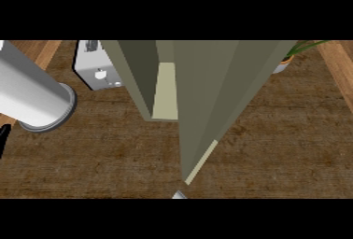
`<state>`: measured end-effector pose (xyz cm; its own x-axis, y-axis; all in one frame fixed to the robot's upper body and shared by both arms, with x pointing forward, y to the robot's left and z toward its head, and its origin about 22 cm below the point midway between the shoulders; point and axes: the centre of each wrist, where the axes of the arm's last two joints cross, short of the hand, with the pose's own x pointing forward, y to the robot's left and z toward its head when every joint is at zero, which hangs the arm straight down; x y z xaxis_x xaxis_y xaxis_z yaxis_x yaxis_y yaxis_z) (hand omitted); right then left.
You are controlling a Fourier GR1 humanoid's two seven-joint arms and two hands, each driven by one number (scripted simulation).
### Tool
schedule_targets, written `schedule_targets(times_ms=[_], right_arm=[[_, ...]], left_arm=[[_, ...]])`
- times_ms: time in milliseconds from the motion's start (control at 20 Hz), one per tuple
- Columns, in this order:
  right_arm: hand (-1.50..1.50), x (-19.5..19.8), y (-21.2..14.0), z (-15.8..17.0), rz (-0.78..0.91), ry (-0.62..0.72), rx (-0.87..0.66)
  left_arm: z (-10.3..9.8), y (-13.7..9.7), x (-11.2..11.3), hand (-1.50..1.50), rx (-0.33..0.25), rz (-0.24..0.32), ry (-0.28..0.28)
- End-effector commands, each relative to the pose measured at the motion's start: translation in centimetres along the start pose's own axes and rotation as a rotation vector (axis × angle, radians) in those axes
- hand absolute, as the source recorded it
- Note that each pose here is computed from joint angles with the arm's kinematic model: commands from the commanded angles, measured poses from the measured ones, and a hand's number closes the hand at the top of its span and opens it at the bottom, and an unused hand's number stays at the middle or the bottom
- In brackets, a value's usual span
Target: Pick up the wine, place it into the cabinet and close the cabinet
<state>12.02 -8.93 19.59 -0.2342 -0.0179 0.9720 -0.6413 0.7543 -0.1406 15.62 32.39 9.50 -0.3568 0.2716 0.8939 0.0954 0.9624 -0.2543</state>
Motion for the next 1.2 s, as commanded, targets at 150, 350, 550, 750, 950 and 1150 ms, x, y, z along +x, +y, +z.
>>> schedule_targets(times_ms=[150, 350, 550, 750, 950, 1150], right_arm=[[1.5, 1.8, 1.1, -7.1, -0.063, -0.059, 0.038], [1.5, 3.2, 1.4, -11.1, -0.066, -0.058, 0.01], [1.5, 3.5, -1.2, -16.4, -0.032, -0.077, -0.055], [1.5, 4.5, -0.3, -19.5, 0.121, -0.128, -0.087], [1.5, 3.2, -3.0, -21.7, 0.163, -0.069, -0.135], [1.5, 1.9, -4.9, -23.4, 0.149, -0.05, -0.182]], left_arm=[[-1.2, 0.5, -1.0, -1.5, 0.009, 0.025, -0.014], [-0.1, -1.4, -1.4, -1.5, 0.01, 0.017, 0.009], [0.0, -0.6, -1.1, -1.5, 0.012, 0.012, -0.003], [-1.5, -1.0, -1.8, -1.5, 0.021, 0.034, 0.001], [-0.8, -1.2, -1.2, -1.5, 0.036, -0.007, -0.009], [-1.2, -0.8, -0.5, -1.5, 0.029, -0.008, -0.007]])
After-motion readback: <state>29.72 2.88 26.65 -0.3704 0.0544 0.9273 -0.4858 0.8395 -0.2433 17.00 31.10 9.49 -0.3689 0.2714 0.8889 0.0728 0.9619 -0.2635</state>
